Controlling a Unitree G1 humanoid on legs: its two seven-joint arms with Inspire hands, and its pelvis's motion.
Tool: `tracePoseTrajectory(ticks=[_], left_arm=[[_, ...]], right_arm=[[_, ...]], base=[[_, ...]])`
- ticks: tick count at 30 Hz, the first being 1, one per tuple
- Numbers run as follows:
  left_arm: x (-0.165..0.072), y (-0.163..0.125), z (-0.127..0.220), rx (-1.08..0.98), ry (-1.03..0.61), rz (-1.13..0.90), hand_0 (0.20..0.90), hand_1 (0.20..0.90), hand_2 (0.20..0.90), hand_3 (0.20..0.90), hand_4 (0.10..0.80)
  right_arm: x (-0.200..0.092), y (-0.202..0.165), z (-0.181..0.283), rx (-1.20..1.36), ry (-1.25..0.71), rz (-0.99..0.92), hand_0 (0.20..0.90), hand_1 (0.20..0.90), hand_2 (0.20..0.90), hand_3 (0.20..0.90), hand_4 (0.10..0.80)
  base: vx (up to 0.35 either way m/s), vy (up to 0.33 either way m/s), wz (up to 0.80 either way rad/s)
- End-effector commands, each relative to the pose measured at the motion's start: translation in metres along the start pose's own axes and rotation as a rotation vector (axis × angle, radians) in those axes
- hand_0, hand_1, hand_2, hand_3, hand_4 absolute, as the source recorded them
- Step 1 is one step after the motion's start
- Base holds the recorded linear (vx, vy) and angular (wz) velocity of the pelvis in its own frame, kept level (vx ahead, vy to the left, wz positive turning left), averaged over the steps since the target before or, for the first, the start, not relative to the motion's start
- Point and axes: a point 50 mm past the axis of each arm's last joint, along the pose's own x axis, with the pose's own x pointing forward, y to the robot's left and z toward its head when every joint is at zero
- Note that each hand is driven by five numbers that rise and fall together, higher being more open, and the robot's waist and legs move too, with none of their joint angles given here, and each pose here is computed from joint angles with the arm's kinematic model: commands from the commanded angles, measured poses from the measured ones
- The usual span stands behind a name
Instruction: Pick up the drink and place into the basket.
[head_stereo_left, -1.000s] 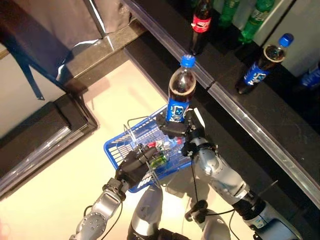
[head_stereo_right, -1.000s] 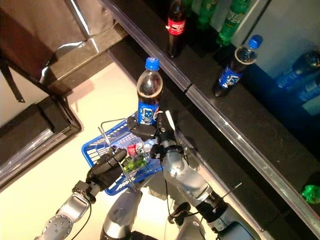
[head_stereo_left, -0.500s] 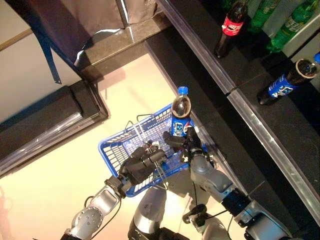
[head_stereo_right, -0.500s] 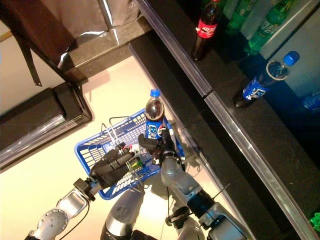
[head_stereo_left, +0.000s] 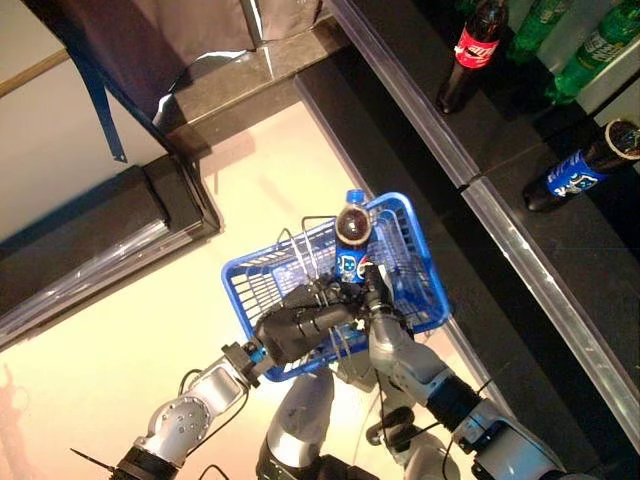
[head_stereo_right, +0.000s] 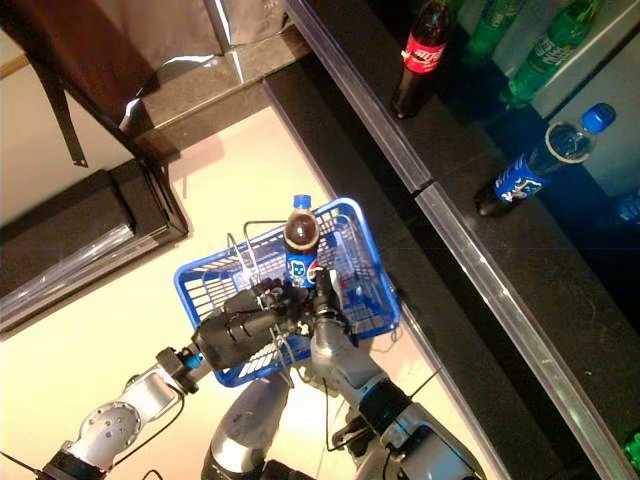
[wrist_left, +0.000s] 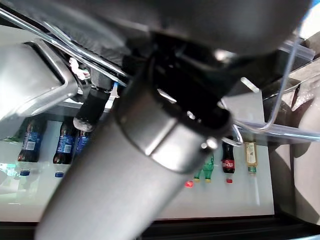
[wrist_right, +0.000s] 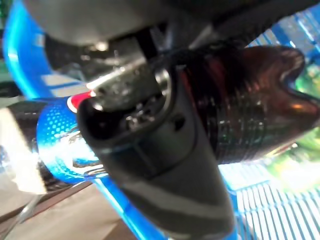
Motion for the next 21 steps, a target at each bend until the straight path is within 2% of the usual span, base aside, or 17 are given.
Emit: tracePoseTrajectory(ticks=[1,7,21], left_arm=[[0.025,-0.151,0.025,0.084,-0.156,-0.99,0.3,0.3,0.3,0.2,0.1],[0.027,-0.153,0.026,0.087,-0.146,-0.998,0.3,0.3,0.3,0.2,0.1],[0.028,-0.157,0.025,0.098,-0.114,-1.034,0.3,0.3,0.3,0.2,0.1]], right_arm=[[-0.012,0.057,0.076,0.224,-0.261,0.218,0.3,0.3,0.3,0.2,0.1],[-0.008,0.071,0.053,0.522,-0.021,0.32,0.3,0.3,0.3,0.2,0.1],[-0.01,0.092,0.055,0.845,0.141,0.48,0.3,0.3,0.3,0.2,0.1]], base=[[0.0,0.0,0.0],[0.006,-0.011,0.01],[0.005,-0.007,0.03]])
